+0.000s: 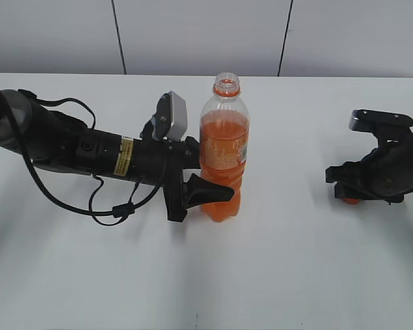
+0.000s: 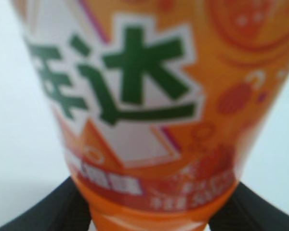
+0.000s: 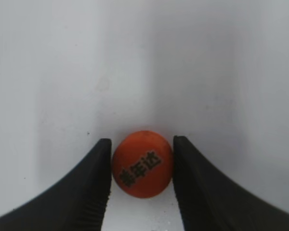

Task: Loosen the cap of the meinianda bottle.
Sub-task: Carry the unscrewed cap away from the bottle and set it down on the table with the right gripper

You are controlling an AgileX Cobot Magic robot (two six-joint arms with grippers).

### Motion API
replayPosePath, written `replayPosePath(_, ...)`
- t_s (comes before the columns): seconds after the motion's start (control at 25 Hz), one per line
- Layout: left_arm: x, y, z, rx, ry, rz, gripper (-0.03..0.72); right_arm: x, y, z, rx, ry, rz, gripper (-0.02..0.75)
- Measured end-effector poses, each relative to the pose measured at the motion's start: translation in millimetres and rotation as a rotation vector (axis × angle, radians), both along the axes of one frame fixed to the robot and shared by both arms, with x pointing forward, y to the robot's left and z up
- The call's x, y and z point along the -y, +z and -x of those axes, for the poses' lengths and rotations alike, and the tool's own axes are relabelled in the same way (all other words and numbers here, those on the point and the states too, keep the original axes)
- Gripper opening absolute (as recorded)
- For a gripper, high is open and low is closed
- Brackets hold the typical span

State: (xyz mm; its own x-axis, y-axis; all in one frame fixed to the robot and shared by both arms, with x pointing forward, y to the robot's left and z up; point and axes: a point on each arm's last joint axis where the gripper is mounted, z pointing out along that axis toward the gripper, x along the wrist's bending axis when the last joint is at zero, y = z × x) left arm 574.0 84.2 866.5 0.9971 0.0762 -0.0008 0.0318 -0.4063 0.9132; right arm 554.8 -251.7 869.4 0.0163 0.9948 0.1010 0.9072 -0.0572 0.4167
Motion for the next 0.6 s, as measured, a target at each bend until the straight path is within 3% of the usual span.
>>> replayPosePath(0.16, 0.0, 0.0, 0.0, 0.0, 0.0, 0.0, 0.408, 0.0, 0.0, 0.0, 0.0, 0.0, 0.0, 0.55)
replayPosePath(0.24, 0.0, 0.0, 0.0, 0.0, 0.0, 0.0, 0.408, 0.0, 0.6, 0.0, 0.002, 0.001, 0.0, 0.615)
replayPosePath(0.6, 0.3, 0.6, 0.6, -0.001, -0.007, 0.007, 0.432, -0.3, 34.1, -0.2, 0.094, 0.002, -0.015, 0.596)
